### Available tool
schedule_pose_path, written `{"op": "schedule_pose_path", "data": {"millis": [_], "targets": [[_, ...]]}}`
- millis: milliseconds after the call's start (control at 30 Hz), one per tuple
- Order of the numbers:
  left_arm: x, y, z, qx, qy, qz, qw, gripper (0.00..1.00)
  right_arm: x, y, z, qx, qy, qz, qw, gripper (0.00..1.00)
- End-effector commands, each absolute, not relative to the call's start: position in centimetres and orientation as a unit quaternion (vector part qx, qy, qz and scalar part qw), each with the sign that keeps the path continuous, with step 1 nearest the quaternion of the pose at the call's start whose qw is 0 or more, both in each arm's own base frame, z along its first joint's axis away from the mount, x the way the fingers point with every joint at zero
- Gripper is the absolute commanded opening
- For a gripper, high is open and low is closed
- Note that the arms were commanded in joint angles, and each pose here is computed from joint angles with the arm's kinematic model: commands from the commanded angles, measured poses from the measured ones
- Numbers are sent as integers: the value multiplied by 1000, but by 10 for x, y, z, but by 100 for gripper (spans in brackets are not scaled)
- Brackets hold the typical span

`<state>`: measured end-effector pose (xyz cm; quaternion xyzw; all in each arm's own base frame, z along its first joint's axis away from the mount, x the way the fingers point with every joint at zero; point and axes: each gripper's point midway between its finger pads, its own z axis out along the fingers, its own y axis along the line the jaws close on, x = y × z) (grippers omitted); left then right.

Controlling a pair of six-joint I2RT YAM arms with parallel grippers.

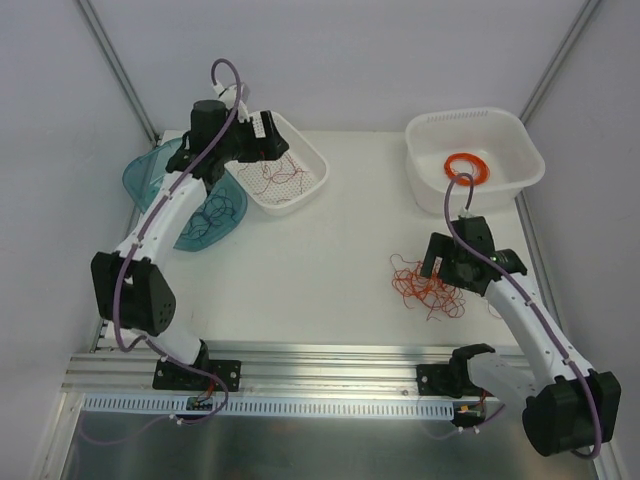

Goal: Untangle the cables

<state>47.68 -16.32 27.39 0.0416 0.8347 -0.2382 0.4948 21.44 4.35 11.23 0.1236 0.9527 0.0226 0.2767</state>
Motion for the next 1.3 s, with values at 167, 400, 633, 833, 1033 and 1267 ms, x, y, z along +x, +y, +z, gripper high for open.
{"op": "schedule_pose_path", "data": {"millis": [167, 400, 633, 833, 1033, 1267], "targets": [[350, -202, 235, 62, 851, -323, 410, 98, 236, 57, 70, 128, 961, 30, 241, 98], [274, -204, 195, 74, 862, -336, 371, 98, 263, 109, 48, 65, 970, 57, 226, 99], [245, -186, 178, 63, 864, -325, 379, 98, 256, 228, 53, -41, 971, 122, 202, 96], [235, -184, 171, 72, 865, -326, 373, 98, 222, 263, 60, -119, 968, 123, 180, 96], [243, -182, 155, 68, 880, -303, 359, 95, 204, 203, 55, -54, 979, 49, 189, 95], [274, -198, 137, 68, 904, -283, 315, 93, 203, 143, 40, 15, 985, 17, 168, 94]]}}
